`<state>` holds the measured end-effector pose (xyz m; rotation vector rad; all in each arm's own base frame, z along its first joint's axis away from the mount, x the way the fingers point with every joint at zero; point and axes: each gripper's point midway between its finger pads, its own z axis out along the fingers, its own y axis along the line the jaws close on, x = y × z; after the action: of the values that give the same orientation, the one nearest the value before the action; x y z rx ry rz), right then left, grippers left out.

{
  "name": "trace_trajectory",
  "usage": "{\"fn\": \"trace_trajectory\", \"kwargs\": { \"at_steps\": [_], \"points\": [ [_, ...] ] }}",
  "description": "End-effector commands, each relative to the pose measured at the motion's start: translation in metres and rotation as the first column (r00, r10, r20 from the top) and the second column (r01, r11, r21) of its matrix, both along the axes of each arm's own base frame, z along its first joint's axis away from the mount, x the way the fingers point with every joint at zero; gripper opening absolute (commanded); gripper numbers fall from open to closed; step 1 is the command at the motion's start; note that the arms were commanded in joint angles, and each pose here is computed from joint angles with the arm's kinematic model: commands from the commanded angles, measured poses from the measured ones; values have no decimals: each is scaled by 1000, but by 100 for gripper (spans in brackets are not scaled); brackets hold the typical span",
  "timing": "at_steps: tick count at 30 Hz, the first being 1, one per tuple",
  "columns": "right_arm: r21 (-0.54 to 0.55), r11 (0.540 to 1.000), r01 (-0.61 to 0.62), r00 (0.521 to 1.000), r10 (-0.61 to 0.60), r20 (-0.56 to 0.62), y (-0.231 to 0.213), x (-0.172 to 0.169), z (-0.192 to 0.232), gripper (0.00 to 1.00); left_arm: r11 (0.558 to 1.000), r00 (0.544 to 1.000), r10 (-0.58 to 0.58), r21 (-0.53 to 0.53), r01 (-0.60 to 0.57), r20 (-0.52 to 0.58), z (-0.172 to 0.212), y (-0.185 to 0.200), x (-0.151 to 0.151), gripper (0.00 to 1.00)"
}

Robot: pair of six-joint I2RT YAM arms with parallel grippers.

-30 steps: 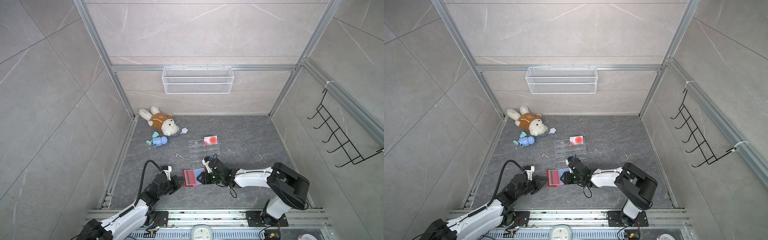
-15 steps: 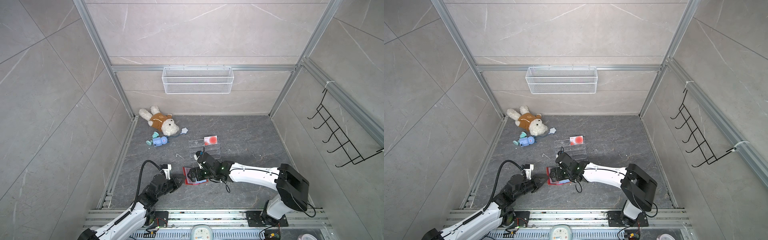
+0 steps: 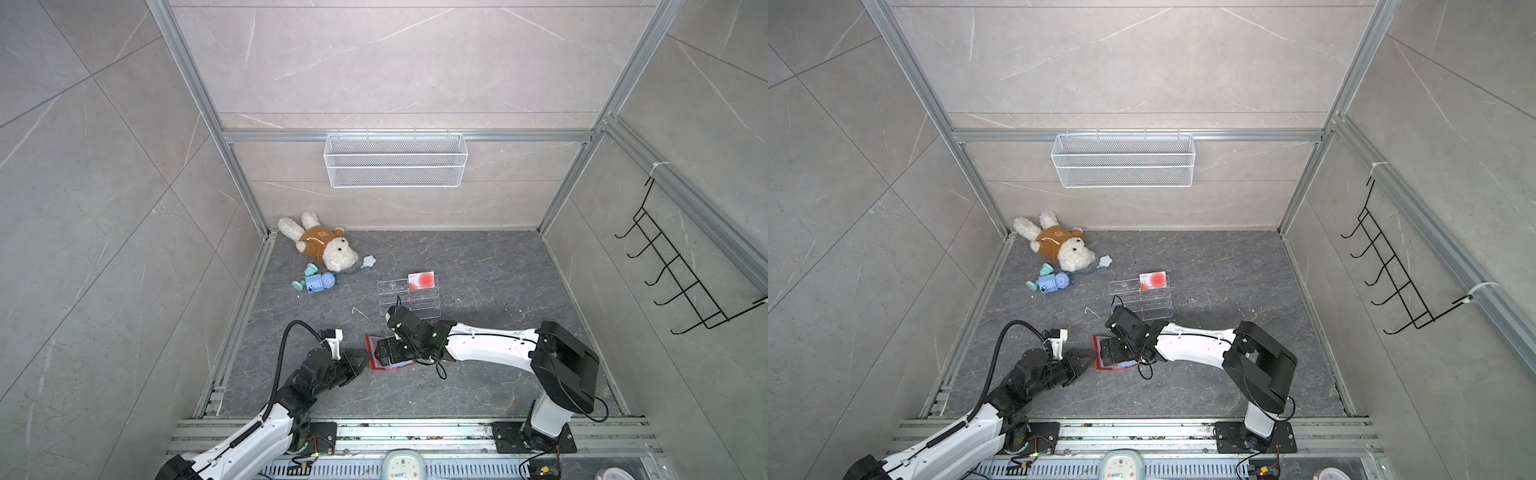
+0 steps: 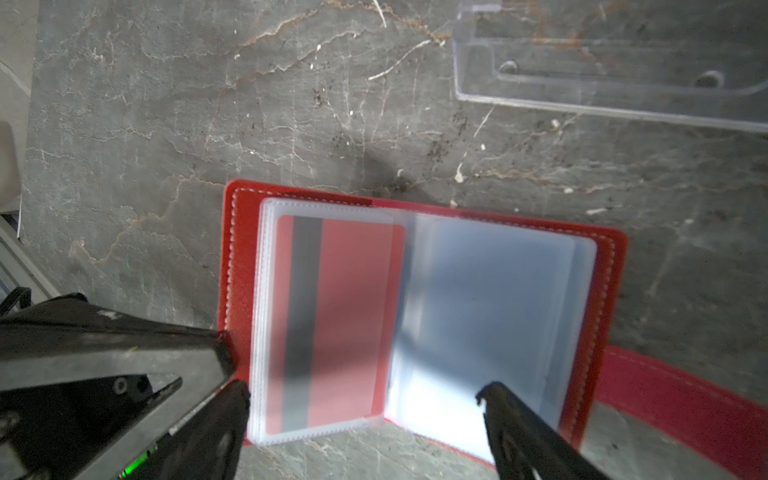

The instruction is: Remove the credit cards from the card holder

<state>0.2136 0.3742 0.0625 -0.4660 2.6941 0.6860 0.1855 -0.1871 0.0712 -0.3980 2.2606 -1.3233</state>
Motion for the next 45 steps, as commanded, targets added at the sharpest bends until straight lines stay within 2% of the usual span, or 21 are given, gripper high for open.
{"fn": "trace_trajectory", "kwargs": {
  "at_steps": [1,14,22,32,45],
  "points": [
    [-13,999,-30,1000,30,-6,8,-3,-6,90,1000,1000,6,7,-6,-11,-10,3,-3,0],
    [-20,999,-39,999,38,-25,16,-4,-20,88,1000,1000,9,13,-8,-16,-12,3,-3,0],
    [2,998,-55,998,55,-6,23,-6,-8,88,1000,1000,9,16,-9,-21,-13,4,-4,0],
    [-50,998,-50,999,49,-16,17,-7,-23,86,1000,1000,9,19,-9,-25,-15,5,-5,0],
    [-107,994,-15,1000,16,9,4,-2,-27,68,999,999,8,32,-7,-32,-18,5,-6,0]
  ]
}}
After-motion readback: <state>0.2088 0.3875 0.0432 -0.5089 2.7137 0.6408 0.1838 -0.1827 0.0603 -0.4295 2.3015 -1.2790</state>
